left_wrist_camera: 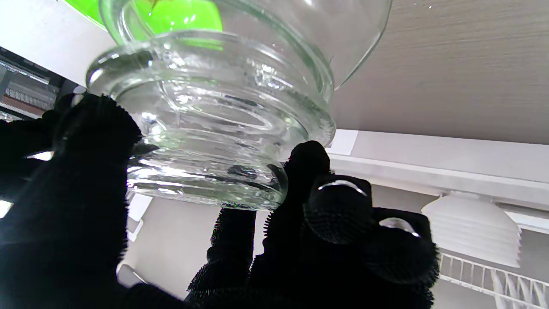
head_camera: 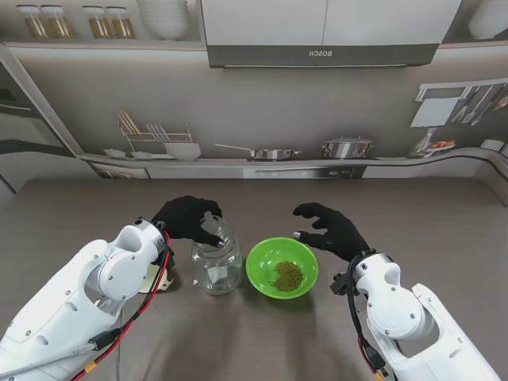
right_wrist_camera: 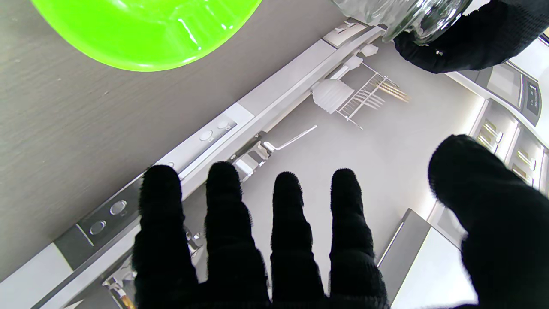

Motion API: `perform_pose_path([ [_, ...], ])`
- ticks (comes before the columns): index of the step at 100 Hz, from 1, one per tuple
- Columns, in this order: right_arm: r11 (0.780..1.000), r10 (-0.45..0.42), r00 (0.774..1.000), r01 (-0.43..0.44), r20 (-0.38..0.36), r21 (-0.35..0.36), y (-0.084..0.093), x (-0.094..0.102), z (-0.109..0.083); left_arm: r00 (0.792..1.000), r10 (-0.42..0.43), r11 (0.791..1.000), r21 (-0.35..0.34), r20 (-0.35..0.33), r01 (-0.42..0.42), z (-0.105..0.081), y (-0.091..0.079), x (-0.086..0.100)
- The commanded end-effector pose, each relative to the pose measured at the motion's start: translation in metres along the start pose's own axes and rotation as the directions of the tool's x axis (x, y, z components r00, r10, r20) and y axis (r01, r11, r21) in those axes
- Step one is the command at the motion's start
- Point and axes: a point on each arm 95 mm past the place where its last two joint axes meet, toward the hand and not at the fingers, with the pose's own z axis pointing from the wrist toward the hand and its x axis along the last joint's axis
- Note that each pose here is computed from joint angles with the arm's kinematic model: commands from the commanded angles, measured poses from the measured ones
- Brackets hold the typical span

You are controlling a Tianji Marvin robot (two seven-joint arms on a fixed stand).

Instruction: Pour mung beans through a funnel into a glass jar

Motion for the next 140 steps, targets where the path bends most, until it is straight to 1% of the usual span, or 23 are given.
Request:
perform_pose_path([
  [1, 1.000, 0.005, 1.000, -0.005, -0.005, 0.013, -0.003, 0.001, 0.000, 1.000, -0.002, 1.000, 0.008, -0.014, 0.002, 0.002, -0.009, 0.006],
  [19, 1.000, 0.007, 1.000, -0.007, -0.004, 0.011, -0.003, 0.001, 0.000, 1.000, 0.009, 1.000, 0.018, -0.016, -0.008, 0.000, -0.018, 0.007],
  [38, 1.000, 0.008, 1.000, -0.008, -0.005, 0.010, -0.003, 0.001, 0.000, 0.999, 0.032, 0.999, 0.037, 0.009, -0.033, -0.012, -0.032, -0.002],
  [57, 1.000, 0.008, 1.000, -0.008, -0.007, 0.014, -0.004, 0.001, 0.000, 0.996, 0.051, 0.997, 0.059, 0.072, -0.056, -0.034, -0.040, -0.019],
  [73, 1.000, 0.009, 1.000, -0.009, -0.009, 0.019, -0.005, 0.001, 0.001, 0.986, 0.077, 0.993, 0.075, 0.148, -0.089, -0.060, -0.045, -0.038],
  [95, 0.999, 0.010, 1.000, -0.010, -0.015, 0.032, -0.009, 0.001, 0.002, 0.958, 0.104, 0.985, 0.103, 0.267, -0.135, -0.096, -0.046, -0.066],
  [107, 0.999, 0.012, 1.000, -0.012, -0.016, 0.038, -0.011, 0.002, 0.002, 0.937, 0.134, 0.981, 0.094, 0.324, -0.173, -0.116, -0.043, -0.079],
  [119, 0.999, 0.015, 1.000, -0.014, -0.018, 0.043, -0.012, 0.002, 0.003, 0.915, 0.143, 0.977, 0.093, 0.376, -0.191, -0.133, -0.035, -0.089],
  [140, 0.999, 0.015, 1.000, -0.014, -0.021, 0.045, -0.013, 0.003, 0.003, 0.874, 0.179, 0.972, 0.056, 0.451, -0.228, -0.157, -0.014, -0.108],
])
